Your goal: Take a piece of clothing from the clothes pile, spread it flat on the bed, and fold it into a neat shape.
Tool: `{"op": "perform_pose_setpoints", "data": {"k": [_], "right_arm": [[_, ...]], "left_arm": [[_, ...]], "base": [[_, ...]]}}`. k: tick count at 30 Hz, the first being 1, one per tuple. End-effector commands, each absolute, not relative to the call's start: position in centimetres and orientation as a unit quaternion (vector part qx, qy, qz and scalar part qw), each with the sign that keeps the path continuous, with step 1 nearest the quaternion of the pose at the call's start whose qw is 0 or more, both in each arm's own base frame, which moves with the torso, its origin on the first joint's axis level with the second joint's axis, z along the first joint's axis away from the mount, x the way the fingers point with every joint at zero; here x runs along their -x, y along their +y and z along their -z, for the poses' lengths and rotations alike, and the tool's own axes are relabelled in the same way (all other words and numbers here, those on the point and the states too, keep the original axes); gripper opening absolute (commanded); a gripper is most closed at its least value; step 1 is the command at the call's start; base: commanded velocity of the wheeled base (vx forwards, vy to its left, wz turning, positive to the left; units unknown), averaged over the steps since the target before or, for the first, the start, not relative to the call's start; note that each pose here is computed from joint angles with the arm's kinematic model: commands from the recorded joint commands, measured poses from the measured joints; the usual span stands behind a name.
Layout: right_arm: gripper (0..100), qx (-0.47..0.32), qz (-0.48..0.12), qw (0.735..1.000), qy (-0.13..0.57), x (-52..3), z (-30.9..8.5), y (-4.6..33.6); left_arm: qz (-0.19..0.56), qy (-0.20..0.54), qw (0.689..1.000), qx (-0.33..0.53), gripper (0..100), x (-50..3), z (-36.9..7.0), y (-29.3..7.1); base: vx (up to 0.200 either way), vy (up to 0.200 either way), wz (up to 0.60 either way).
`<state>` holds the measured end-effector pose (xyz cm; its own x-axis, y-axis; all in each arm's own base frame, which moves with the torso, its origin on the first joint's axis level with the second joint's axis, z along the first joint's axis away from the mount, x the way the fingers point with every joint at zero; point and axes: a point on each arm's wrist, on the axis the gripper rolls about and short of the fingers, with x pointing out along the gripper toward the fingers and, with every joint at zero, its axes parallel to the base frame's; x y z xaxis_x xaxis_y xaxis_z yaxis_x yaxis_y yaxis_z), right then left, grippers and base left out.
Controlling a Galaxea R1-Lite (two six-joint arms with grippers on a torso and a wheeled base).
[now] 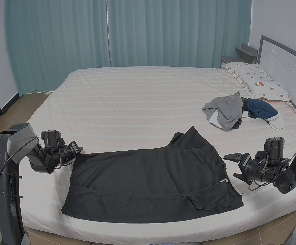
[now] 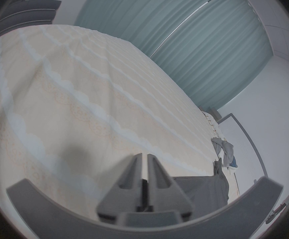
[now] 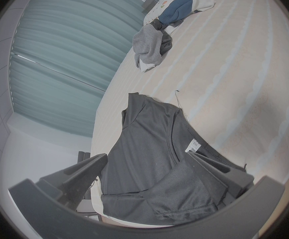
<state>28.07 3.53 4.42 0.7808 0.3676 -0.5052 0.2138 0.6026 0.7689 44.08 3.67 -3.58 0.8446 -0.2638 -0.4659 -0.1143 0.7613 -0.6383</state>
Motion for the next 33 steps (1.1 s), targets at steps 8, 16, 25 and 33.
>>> {"op": "perform_pose_setpoints", "data": {"k": [8, 16, 25, 33], "right_arm": [[100, -0.446, -0.054, 0.843, 0.296, -32.3, -4.8, 3.4], [100, -0.374, -0.077, 0.875, 0.299, -39.1, -2.6, 4.1], [100, -0.306, -0.096, 0.896, 0.308, -45.1, 1.3, 5.4], [100, -0.301, -0.104, 0.895, 0.311, -49.2, 2.2, 6.8]], "left_arm": [[0.009, 0.251, 0.892, 0.376, 0, -44.1, 2.9, 3.7], [0.005, 0.243, 0.885, 0.396, 0, -44.1, 2.4, 3.9], [0.003, 0.244, 0.885, 0.397, 0, -44.1, 2.4, 4.0], [0.003, 0.247, 0.884, 0.397, 0, -43.9, 2.5, 3.9]], "base": [[0.000, 0.000, 0.00], [0.000, 0.000, 0.00], [0.000, 0.000, 0.00], [0.000, 0.000, 0.00]]}}
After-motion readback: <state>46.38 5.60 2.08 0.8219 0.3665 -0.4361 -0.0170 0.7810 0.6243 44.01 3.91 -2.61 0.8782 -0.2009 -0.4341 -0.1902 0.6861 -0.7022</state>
